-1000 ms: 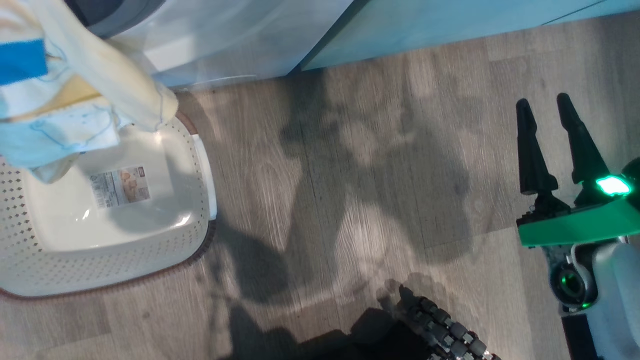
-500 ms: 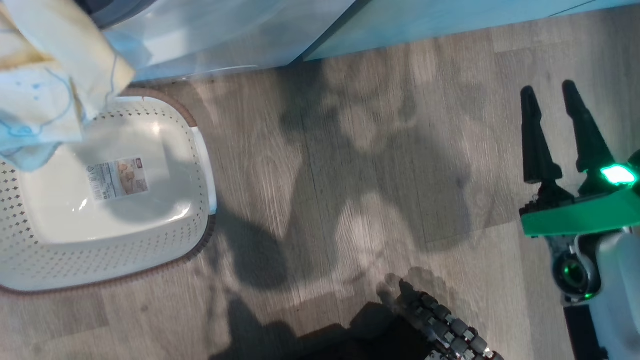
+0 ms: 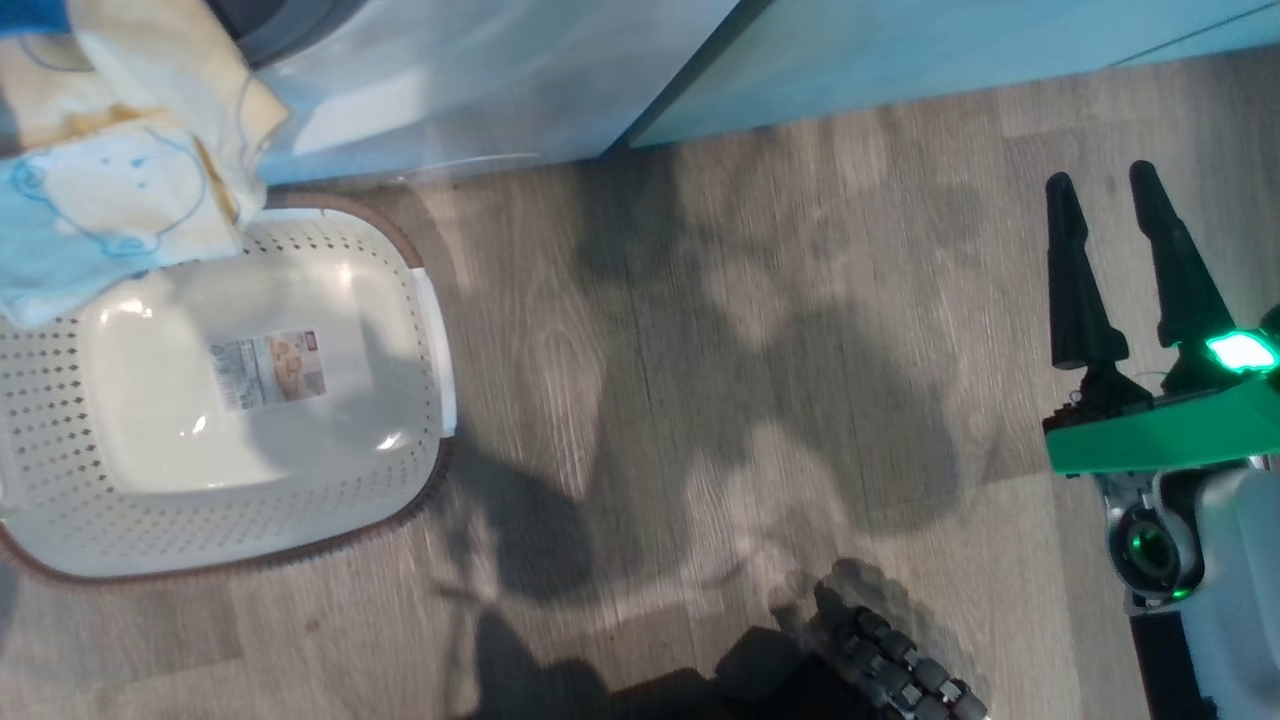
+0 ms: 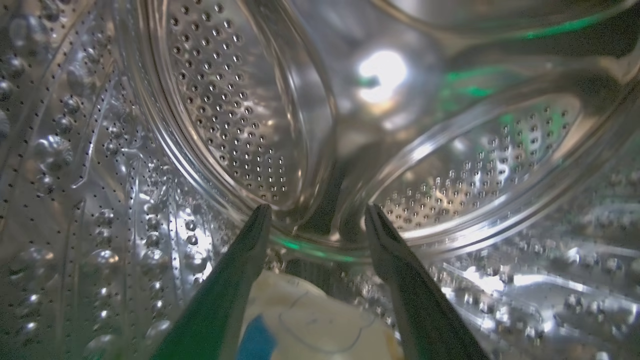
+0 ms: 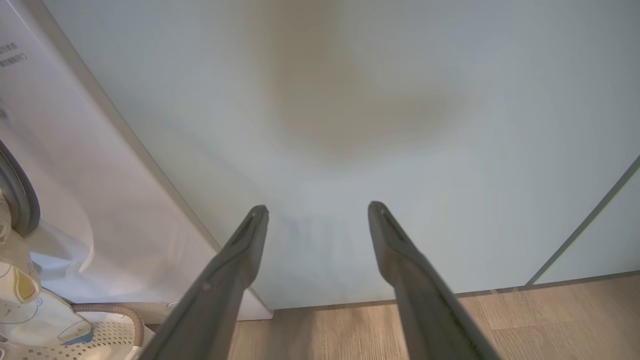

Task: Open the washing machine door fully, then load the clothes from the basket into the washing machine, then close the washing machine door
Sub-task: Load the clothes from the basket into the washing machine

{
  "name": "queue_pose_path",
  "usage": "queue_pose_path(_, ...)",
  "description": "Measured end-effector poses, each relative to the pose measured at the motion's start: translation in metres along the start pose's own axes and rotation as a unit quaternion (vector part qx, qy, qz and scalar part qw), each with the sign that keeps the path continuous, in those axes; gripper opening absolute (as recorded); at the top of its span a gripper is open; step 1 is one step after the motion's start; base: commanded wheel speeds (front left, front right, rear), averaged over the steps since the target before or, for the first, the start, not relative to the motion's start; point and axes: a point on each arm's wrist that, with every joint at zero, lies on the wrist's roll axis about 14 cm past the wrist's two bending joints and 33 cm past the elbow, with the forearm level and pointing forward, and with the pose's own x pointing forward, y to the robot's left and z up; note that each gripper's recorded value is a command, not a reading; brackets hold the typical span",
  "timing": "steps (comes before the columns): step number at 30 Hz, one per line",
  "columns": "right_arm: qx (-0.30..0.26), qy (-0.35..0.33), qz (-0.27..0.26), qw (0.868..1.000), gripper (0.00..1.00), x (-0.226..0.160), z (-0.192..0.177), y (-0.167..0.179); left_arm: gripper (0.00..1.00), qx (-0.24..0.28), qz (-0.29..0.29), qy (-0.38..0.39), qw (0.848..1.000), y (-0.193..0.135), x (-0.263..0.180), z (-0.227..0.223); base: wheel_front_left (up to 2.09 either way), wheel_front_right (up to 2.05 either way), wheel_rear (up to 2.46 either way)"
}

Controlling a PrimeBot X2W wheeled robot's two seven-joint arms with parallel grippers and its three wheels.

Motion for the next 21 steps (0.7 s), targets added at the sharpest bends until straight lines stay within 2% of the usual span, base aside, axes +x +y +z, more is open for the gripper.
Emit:
queue_pose_path(7, 0.005, -0.014, 0.007, 1.0, 1.0, -0.003, 0.011, 0.005, 1.0, 0.024, -0.013, 0.028, 0.999, -0.012, -0.011, 0.002, 0.0, 0.0, 0.0)
queue_pose_path(13, 0.013, -0.019, 0.014, 1.0, 1.0, -0.015, 0.017, 0.012, 1.0, 0.04, -0.037, 0.07, 0.996, -0.028, -0.045, -0.016, 0.0, 0.0, 0.0)
queue_pose_path(21, 0.015, -0.032, 0.025, 0.999, 1.0, -0.03, 0.028, 0.021, 1.0, 0.048, -0.064, 0.074, 0.994, -0.043, -0.092, -0.011, 0.0, 0.0, 0.0)
